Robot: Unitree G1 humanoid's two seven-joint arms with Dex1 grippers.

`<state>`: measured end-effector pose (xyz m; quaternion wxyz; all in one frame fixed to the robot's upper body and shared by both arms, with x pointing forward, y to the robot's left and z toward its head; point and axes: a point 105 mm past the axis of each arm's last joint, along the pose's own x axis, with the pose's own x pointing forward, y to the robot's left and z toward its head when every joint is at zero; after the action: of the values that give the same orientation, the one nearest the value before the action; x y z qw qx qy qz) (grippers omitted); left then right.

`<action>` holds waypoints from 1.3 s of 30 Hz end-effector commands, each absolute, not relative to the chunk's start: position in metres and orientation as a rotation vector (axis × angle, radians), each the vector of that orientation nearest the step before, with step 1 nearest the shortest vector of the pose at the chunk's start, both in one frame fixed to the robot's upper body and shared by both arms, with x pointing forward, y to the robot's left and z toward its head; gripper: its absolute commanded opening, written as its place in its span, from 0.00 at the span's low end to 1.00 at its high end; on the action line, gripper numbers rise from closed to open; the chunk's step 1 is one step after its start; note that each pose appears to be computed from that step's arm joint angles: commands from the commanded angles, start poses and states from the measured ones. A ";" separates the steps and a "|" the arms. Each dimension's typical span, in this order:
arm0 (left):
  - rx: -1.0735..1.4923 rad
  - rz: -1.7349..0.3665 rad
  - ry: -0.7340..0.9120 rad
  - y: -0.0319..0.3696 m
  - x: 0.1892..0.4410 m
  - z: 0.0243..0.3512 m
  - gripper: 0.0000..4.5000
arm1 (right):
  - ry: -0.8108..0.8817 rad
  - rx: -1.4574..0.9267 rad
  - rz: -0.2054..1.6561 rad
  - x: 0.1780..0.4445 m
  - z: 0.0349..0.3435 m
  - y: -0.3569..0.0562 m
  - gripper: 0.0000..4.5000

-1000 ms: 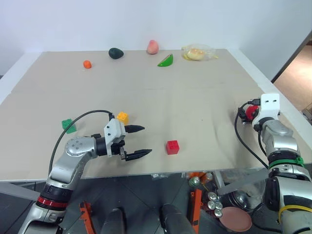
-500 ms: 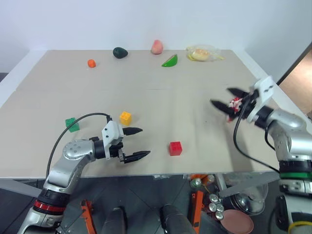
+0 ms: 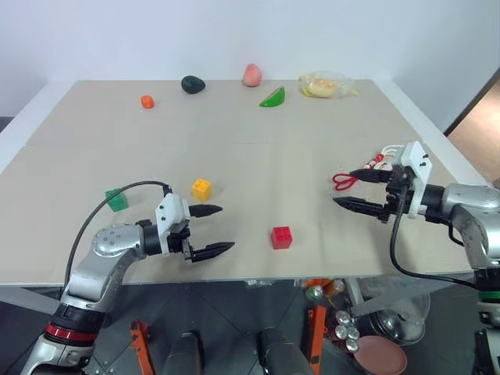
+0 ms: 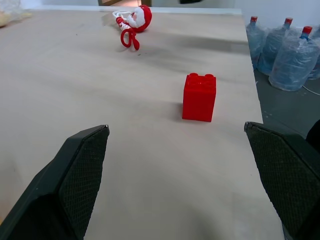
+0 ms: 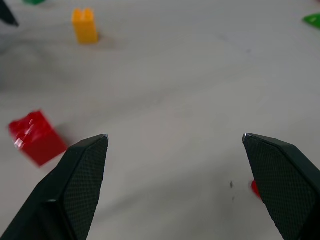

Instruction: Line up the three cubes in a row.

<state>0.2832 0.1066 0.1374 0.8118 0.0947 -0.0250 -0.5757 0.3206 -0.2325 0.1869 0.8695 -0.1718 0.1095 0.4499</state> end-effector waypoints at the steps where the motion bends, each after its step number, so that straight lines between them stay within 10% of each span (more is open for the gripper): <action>1: 0.217 -1.236 -0.097 0.112 0.277 0.151 1.00 | 0.240 -0.413 1.034 0.306 0.194 -0.225 0.99; 39: 0.179 -1.345 -0.085 0.132 0.267 0.151 1.00 | 0.297 -0.488 1.414 0.323 0.120 -0.135 0.99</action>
<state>0.2666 0.1301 0.1422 0.7760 0.0766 -0.0204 -0.6257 0.3215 -0.1372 0.1104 0.7269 -0.2109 0.1507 0.6360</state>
